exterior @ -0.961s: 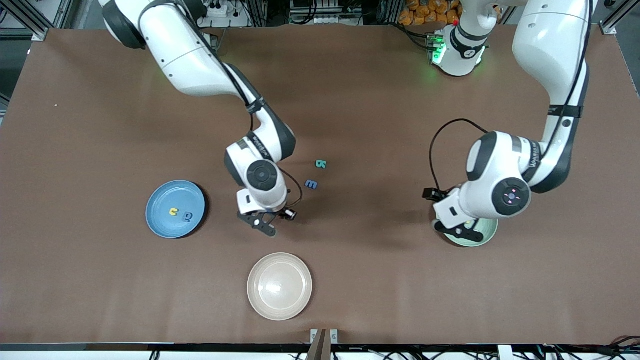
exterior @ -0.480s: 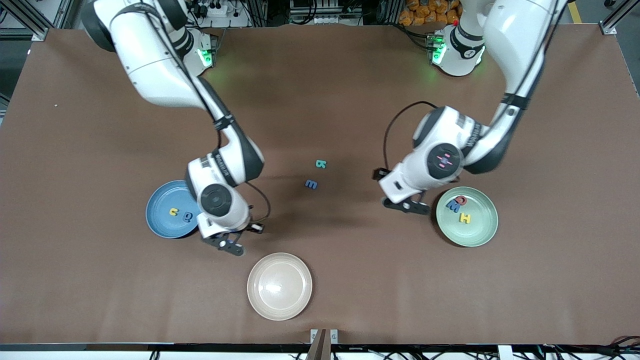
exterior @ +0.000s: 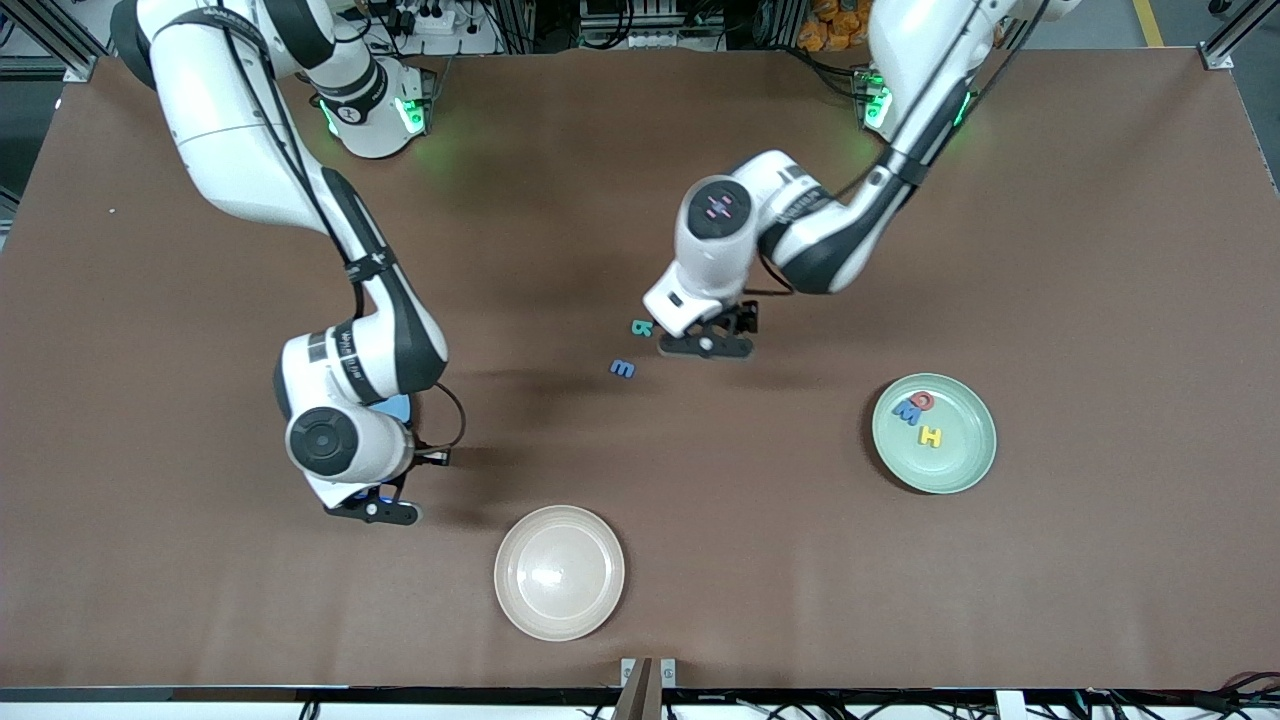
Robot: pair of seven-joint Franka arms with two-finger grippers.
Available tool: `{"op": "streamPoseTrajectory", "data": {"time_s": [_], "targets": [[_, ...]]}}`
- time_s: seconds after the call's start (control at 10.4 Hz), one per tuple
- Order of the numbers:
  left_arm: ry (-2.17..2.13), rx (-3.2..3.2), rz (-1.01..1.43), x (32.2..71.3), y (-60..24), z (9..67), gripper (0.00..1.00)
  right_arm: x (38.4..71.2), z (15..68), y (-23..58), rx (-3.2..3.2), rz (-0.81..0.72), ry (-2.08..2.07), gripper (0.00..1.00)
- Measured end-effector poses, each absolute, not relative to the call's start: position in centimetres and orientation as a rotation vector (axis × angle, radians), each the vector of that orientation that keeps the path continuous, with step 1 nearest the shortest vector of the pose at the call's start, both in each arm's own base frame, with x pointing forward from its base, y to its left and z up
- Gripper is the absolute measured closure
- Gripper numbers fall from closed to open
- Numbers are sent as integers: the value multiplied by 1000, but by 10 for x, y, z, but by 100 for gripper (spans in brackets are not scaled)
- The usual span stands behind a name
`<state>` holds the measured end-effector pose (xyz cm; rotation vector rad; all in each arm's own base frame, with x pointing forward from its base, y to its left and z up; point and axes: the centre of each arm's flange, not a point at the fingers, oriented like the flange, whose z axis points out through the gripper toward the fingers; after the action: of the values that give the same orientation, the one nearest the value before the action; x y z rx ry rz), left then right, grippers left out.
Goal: Sort upper and lower case letters into plates
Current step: 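Drop the pink w into the blue plate while the left gripper reaches the k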
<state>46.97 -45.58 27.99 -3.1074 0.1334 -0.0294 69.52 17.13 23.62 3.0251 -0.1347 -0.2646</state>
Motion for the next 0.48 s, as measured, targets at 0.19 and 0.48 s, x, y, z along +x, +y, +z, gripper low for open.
{"op": "streamPoseTrajectory", "data": {"time_s": [0.19, 0.48], "targets": [[139, -3112, -16, 465, -460, 265, 0, 697, 237, 136, 3021, -337, -49, 62], [178, -3158, -6, 455, -476, 234, 0, 698, 231, 90, 3020, -416, 0, 62]]}}
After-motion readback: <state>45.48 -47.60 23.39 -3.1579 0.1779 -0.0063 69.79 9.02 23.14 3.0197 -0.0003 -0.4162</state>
